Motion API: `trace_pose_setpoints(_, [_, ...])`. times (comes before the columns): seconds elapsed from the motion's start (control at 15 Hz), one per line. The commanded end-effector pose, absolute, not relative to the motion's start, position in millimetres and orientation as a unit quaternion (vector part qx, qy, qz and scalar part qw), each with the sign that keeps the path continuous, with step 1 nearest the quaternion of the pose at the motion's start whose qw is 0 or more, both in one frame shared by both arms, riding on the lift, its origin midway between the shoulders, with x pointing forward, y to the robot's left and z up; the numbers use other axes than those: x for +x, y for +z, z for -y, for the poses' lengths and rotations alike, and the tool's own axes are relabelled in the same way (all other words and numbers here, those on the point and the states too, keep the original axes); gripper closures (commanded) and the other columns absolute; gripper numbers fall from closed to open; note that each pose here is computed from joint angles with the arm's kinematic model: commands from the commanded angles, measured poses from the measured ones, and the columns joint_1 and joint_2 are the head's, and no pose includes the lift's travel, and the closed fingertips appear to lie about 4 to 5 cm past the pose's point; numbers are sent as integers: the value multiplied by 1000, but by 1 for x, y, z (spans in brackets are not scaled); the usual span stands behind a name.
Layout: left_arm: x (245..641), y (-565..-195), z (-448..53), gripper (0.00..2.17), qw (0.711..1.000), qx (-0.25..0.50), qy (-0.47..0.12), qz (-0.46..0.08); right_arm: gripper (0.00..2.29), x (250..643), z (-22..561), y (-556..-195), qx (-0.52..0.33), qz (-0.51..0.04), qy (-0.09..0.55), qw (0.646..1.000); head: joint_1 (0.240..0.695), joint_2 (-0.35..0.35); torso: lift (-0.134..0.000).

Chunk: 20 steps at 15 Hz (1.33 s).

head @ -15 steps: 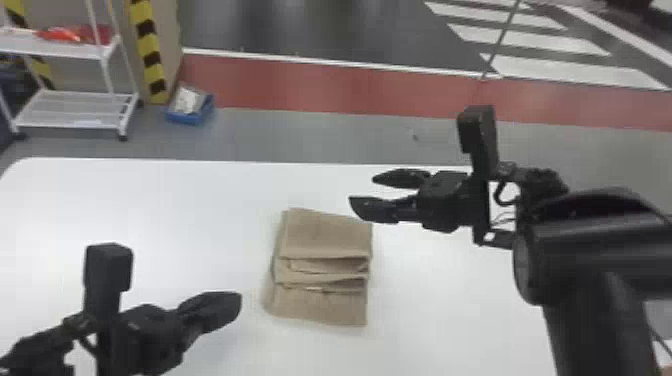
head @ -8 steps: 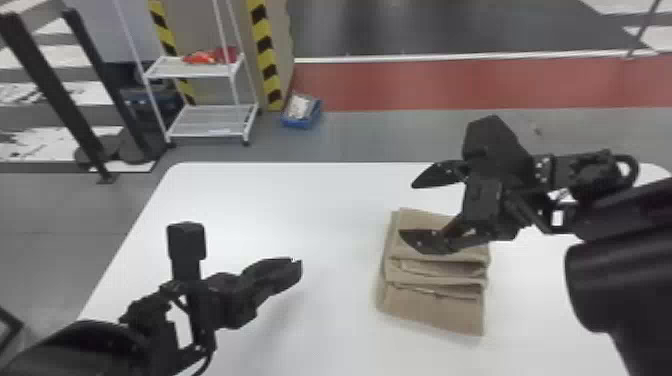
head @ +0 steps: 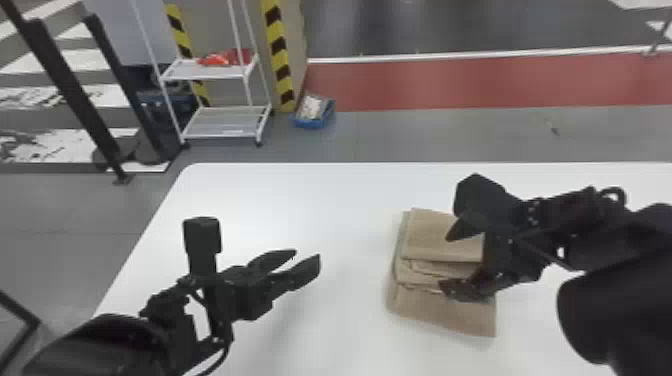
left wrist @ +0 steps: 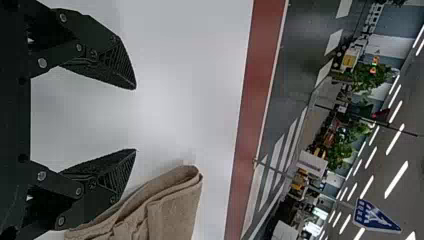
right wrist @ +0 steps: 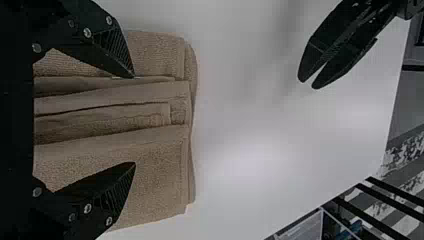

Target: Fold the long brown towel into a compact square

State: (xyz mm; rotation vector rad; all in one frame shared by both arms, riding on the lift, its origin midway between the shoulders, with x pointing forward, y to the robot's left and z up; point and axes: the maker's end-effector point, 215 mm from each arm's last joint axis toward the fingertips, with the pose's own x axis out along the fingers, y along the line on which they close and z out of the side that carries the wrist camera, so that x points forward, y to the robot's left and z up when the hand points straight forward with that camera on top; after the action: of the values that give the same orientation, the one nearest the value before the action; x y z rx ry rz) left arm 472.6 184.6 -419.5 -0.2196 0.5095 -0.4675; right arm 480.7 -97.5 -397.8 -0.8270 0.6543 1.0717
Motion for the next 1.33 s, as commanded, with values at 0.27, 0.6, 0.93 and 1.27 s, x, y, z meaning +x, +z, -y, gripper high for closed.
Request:
trace_pose_setpoints(0.27, [465, -428, -181, 522, 931, -109, -235, -258, 323, 481, 104, -424, -394, -332, 471, 716, 695, 93, -124])
trace_pose_setpoints(0.6, [462, -424, -181, 522, 931, -110, -239, -251, 404, 483, 102, -440, -405, -353, 463, 705, 695, 90, -124])
trace_pose_setpoints(0.93, [458, -424, -179, 522, 930, -114, -242, -251, 593, 482, 103, -439, -393, -360, 456, 713, 695, 94, -124])
trace_pose_setpoints(1.27, [457, -422, -174, 522, 930, -113, -246, -250, 765, 483, 105, -429, -388, -353, 456, 719, 695, 86, -124])
